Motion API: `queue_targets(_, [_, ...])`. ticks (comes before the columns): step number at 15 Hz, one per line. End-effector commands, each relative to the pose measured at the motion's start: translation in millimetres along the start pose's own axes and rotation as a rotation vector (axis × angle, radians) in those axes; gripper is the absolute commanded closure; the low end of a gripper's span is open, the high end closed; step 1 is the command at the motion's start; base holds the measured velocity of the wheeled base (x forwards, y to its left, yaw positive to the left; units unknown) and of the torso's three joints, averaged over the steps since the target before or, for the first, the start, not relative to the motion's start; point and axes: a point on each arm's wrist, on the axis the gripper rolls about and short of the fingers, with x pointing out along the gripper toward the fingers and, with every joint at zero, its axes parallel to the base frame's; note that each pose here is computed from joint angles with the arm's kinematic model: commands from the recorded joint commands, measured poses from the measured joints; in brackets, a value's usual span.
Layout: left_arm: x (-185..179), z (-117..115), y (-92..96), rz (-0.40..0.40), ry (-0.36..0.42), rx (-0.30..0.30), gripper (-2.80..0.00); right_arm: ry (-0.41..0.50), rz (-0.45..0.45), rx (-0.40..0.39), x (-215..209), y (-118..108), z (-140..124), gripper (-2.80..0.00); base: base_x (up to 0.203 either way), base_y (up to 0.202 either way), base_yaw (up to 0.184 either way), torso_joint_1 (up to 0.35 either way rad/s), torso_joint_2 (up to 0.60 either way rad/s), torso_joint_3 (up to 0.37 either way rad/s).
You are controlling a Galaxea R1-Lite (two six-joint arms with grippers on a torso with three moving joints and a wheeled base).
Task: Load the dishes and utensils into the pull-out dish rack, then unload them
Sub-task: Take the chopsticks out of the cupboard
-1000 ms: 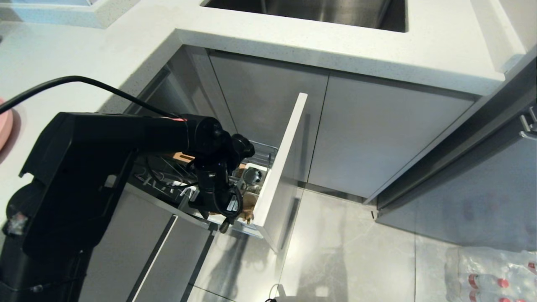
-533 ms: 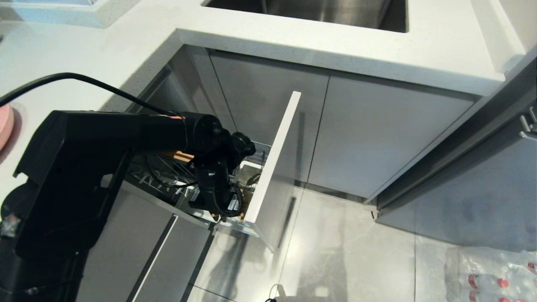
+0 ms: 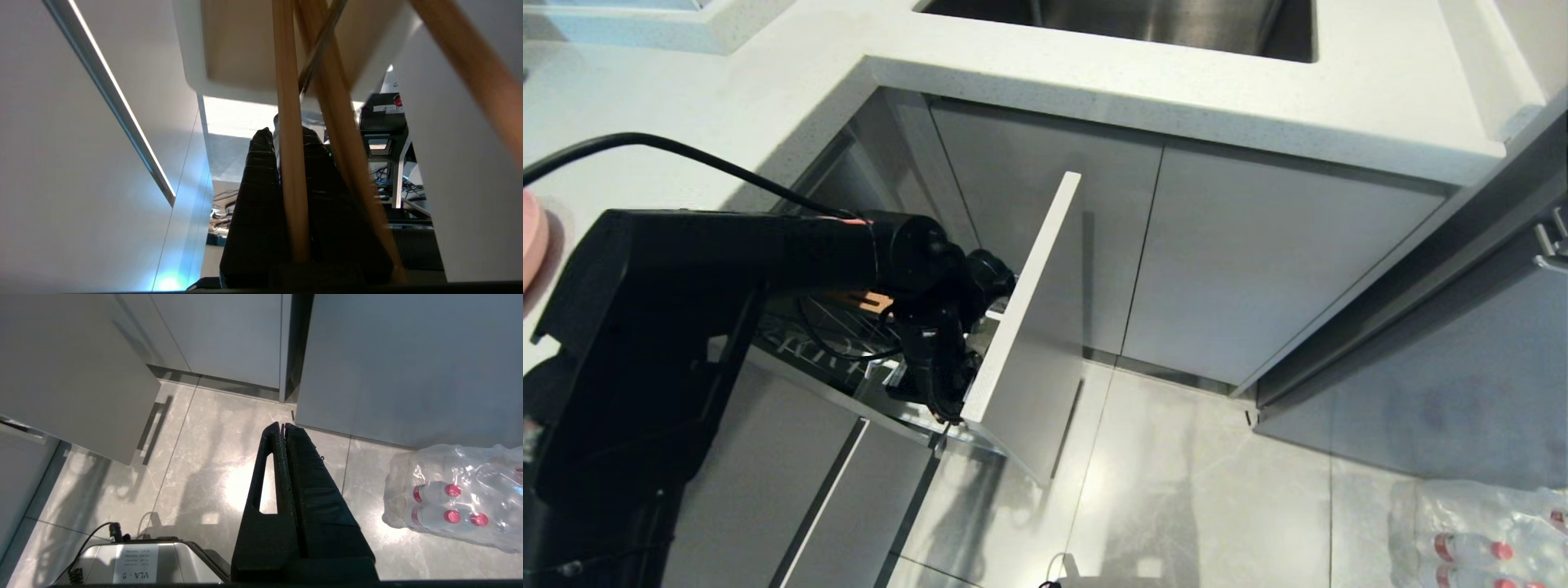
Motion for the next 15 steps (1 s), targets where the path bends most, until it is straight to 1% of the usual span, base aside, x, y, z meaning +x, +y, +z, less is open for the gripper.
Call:
queue_targets(1, [-8.2,-2.1,2.2,-0.005,-0.012,-0.003,0.00,0.000,-0.001,0.000,0.1,0.0,0.1,0.00,0.000,0.000,0.000,0.000,0.00,0.000])
queue_targets(4, [-19.4,-4.5,4.2,-0.013,-0.036,-0.009,0.00,0.001,0.000,0.000,0.1,0.0,0.1,0.00,0.000,0.000,0.000,0.000,0.00,0.000])
queue_targets(6, [-25.4,-5.8,5.7,-0.013,-0.051,-0.035,0.00,0.000,-0.001,0.000,0.1,0.0,0.1,0.00,0.000,0.000,0.000,0.000,0.00,0.000])
queue_targets(7, [-26.0,-5.9,5.9,-0.012,-0.053,-0.039,0.00,0.001,0.000,0.000,0.1,0.0,0.1,0.00,0.000,0.000,0.000,0.000,0.00,0.000])
queue_targets(10, [-29.5,-6.6,7.1,-0.013,-0.062,-0.042,0.00,-0.001,0.000,0.000,0.0,0.0,0.1,0.00,0.000,0.000,0.000,0.000,0.00,0.000])
queue_targets(15, [-45.9,-11.4,12.5,-0.026,-0.094,-0.051,0.00,0.000,-0.001,0.000,0.1,0.0,0.1,0.00,0.000,0.000,0.000,0.000,0.00,0.000])
